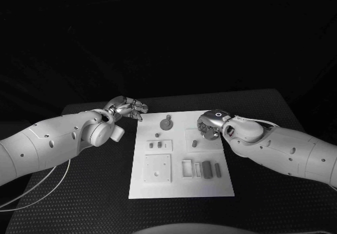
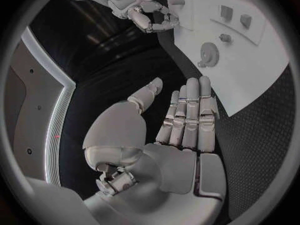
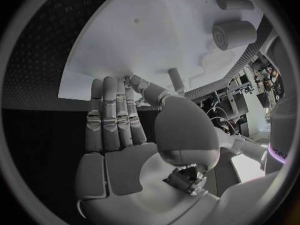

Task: Assemble the parts on the task board

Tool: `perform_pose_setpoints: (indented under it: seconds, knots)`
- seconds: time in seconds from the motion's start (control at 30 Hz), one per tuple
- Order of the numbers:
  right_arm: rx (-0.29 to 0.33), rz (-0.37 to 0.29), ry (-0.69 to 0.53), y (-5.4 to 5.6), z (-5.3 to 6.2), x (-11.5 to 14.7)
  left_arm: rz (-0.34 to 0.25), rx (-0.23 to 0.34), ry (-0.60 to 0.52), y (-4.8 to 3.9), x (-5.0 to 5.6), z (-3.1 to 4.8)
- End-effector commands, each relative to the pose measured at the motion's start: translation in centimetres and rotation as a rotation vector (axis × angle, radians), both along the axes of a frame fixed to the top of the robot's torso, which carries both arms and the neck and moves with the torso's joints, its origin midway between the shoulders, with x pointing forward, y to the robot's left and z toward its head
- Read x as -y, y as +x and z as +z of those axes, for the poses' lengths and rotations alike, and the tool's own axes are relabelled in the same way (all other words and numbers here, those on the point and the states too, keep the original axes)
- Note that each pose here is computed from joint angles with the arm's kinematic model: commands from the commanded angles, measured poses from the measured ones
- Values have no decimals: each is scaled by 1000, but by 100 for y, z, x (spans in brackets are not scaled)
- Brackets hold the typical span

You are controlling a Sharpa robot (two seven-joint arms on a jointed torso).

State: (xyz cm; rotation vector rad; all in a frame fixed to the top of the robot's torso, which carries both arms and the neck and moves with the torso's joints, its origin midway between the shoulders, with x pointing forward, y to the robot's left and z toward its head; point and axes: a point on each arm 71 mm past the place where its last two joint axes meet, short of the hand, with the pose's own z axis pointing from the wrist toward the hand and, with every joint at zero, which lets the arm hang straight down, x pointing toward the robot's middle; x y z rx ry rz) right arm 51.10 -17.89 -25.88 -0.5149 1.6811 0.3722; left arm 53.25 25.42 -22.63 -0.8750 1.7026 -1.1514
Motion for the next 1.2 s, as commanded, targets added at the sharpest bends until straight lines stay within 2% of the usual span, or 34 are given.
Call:
perform_pose_setpoints:
  seconds: [0.03,0.43,0.73,1.2]
  knots:
    - [-39,-41,-79,-36,-166,104,-12,0,-11,-1,22,10]
    - [4,-40,-36,-54,-111,79,-12,-1,-11,-1,24,9]
    - [29,-45,12,-44,11,51,-11,-1,-11,0,19,8]
    - [-1,-52,76,-8,222,24,-10,-2,-10,4,14,6]
